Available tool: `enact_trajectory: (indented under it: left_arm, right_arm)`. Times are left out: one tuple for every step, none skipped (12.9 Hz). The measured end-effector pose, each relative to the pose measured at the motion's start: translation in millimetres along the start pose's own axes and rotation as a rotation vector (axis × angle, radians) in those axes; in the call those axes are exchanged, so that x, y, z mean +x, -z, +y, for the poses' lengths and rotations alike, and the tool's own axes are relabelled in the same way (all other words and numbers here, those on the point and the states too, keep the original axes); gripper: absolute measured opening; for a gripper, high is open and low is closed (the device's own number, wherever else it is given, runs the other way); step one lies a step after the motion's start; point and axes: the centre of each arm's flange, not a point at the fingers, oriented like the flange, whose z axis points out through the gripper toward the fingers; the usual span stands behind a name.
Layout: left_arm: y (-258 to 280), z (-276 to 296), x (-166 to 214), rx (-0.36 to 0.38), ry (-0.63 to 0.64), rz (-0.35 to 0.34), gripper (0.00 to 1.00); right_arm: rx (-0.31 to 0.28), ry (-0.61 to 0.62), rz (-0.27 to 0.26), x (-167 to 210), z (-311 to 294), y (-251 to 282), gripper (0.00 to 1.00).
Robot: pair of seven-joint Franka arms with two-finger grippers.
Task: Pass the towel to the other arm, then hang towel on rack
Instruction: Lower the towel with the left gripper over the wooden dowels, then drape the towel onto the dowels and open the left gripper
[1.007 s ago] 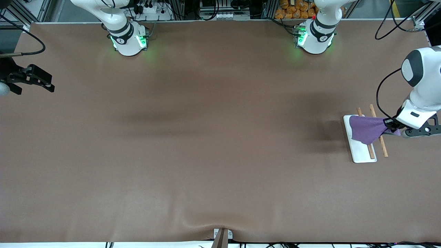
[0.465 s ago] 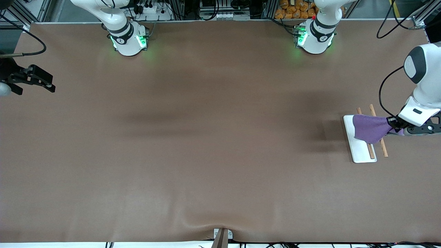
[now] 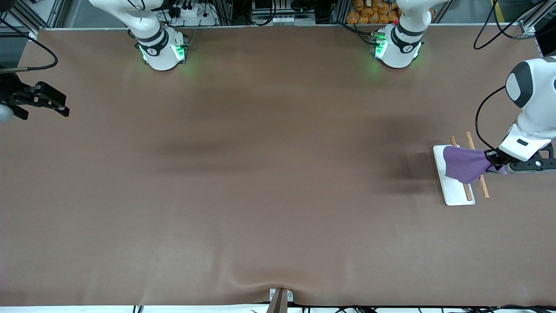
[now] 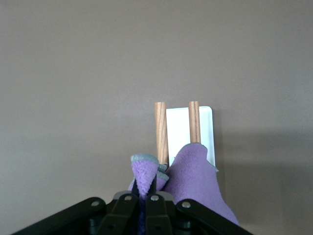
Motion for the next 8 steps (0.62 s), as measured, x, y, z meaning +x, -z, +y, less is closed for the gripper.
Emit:
enact_trajectory:
  left_arm:
    - [-4, 1, 0, -0.003, -0.001, -0.003, 0.03]
    - [-7, 2, 0, -0.005, -0.002, -0.007, 0.03]
    - [-10, 2, -1, -0.007, -0.002, -0.012, 0.03]
    - [-12, 1, -2, -0.008, -0.001, -0.018, 0.03]
    - [-14, 0, -4, -0.008, 0.002, -0.023, 0.03]
    - [-17, -3, -7, -0.008, 0.008, -0.030, 0.03]
    - [-20, -7, -10, -0.009, 0.014, -0.037, 0.03]
    - [-23, -10, -13, -0.009, 0.020, -0.044, 0.03]
  right_arm:
    - [0.000, 0.000, 0.000, 0, 0, 0, 1.00]
    - [0.000, 0.000, 0.000, 0, 0, 0, 1.00]
    - [0.000, 0.000, -0.001, 0, 0, 0, 1.00]
    - [0.000, -0.001, -0.001, 0, 0, 0, 1.00]
    - [0.000, -0.001, -0.001, 0, 1, 0, 1.00]
    - [0.000, -0.002, -0.001, 0, 1, -1, 1.00]
    - [0.000, -0.002, -0.001, 0, 1, -1, 1.00]
    - [0.000, -0.002, -0.001, 0, 1, -1, 1.00]
